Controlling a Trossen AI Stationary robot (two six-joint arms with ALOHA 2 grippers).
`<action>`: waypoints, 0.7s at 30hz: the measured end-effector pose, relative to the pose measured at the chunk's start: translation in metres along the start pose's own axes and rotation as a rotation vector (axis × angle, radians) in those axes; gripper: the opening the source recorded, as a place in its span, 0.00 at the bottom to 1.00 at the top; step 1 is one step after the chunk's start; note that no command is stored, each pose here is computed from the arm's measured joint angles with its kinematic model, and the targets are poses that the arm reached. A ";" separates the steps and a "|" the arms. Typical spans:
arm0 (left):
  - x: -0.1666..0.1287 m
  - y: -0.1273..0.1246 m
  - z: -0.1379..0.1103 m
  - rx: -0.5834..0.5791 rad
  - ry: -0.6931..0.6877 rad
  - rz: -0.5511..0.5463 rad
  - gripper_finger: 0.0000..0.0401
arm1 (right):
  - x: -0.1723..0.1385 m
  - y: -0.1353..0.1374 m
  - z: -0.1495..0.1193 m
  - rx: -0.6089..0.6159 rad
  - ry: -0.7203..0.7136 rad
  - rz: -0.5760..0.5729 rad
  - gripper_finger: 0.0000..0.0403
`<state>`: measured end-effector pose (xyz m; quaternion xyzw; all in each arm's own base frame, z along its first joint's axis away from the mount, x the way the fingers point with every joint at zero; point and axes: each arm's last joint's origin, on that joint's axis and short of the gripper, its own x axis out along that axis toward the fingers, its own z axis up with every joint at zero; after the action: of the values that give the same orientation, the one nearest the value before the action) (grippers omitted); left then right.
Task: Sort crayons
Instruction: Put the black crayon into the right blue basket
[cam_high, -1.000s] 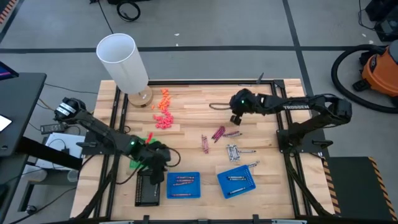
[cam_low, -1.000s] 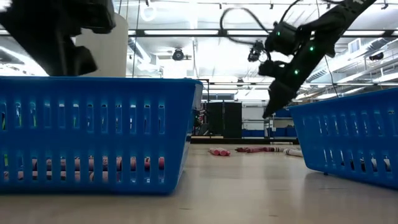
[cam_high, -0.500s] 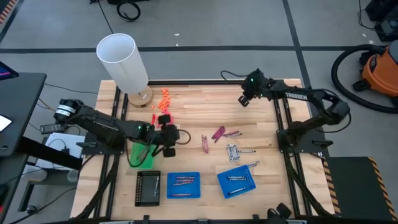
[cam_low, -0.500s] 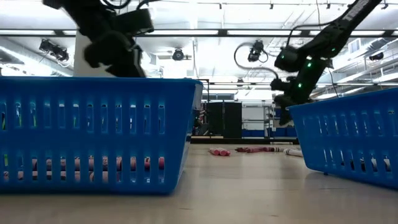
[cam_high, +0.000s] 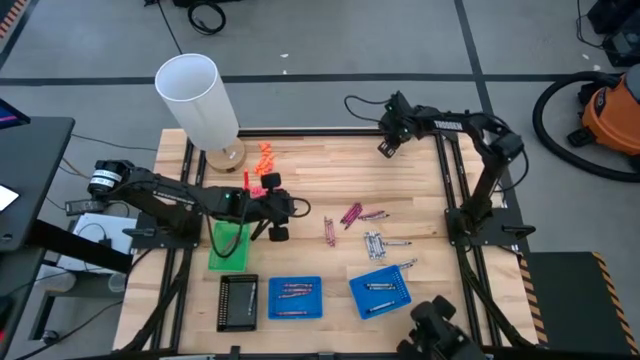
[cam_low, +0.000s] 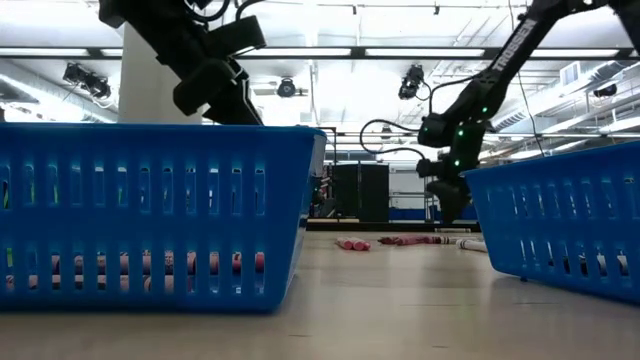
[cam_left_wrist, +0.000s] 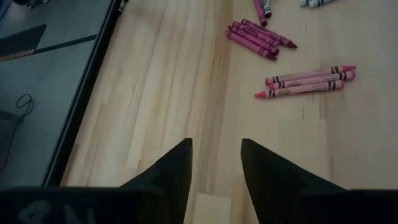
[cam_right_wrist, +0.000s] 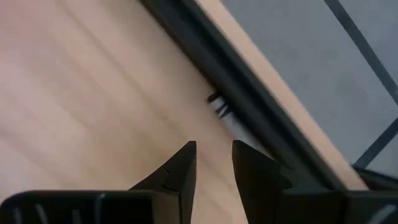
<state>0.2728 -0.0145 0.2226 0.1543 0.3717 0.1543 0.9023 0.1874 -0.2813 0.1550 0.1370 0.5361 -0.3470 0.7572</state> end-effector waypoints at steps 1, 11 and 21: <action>0.000 0.000 0.000 0.000 0.000 0.000 0.37 | 0.002 -0.001 0.002 -0.005 0.005 -0.004 0.31; 0.000 0.000 -0.004 0.042 0.038 -0.005 0.37 | 0.011 -0.012 0.006 -0.023 0.040 -0.049 0.36; 0.000 0.001 -0.005 0.069 0.044 -0.005 0.37 | 0.012 -0.010 -0.001 0.059 0.133 0.023 0.35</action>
<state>0.2697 -0.0132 0.2195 0.1811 0.3968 0.1424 0.8885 0.1818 -0.2924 0.1457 0.1884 0.5730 -0.3440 0.7196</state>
